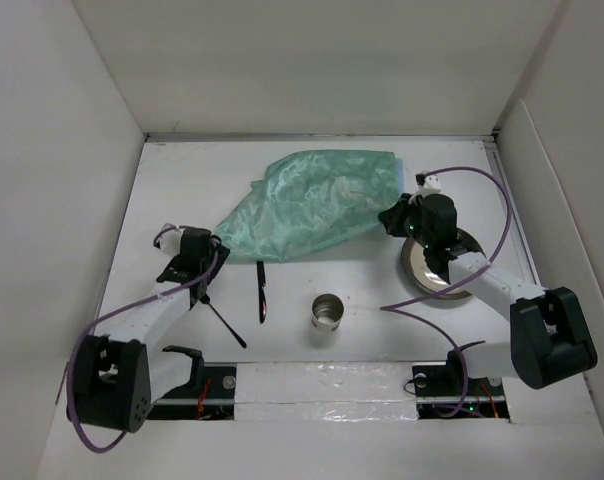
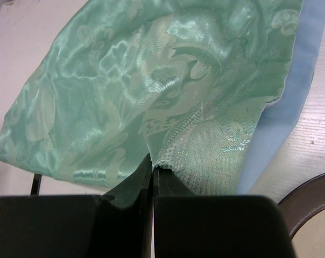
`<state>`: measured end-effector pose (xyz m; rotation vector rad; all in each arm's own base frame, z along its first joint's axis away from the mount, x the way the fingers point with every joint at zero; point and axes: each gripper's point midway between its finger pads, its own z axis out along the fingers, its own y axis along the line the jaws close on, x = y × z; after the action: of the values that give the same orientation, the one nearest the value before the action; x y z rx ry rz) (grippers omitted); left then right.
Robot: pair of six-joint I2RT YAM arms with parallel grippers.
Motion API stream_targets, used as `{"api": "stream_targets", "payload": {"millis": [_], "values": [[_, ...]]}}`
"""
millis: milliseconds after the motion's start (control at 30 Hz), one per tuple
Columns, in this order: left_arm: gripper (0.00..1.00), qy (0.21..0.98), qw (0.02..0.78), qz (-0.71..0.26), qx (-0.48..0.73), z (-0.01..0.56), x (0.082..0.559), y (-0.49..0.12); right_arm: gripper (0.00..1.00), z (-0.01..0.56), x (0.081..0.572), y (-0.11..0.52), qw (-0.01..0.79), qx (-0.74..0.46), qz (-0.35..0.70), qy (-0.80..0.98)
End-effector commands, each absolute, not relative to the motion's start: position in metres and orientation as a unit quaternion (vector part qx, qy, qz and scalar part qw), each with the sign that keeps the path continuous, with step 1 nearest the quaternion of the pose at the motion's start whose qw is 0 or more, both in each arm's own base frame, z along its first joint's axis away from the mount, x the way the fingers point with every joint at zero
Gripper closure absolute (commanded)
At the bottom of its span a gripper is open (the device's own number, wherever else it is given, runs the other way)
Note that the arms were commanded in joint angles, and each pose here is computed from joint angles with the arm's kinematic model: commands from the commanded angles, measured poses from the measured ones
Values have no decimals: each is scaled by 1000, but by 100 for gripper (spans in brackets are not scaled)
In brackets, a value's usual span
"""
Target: Set the dinner table for one person
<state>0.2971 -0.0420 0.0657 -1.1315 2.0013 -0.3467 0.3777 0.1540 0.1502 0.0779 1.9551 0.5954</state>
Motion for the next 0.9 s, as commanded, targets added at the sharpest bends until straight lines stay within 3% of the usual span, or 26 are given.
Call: {"api": "stream_targets", "payload": {"millis": [0, 367, 467, 633, 767, 833, 867], "values": [[47, 793, 375, -98, -470, 59, 300, -34, 100, 170, 384, 157, 554, 13, 260, 790], [50, 778, 352, -111, -508, 33, 317, -41, 100, 171, 380, 161, 550, 1, 284, 785], [58, 785, 353, -102, -500, 28, 323, -41, 100, 173, 380, 157, 554, 4, 282, 783], [97, 785, 363, -101, -492, 29, 328, -40, 100, 173, 381, 152, 554, 8, 283, 783], [100, 765, 417, -129, -474, 71, 350, -38, 100, 178, 384, 151, 562, 9, 281, 778], [100, 722, 490, -179, -454, 141, 375, -40, 100, 195, 389, 146, 568, 20, 287, 771], [100, 721, 500, -181, -445, 146, 378, -40, 100, 206, 392, 148, 575, 17, 291, 764]]}}
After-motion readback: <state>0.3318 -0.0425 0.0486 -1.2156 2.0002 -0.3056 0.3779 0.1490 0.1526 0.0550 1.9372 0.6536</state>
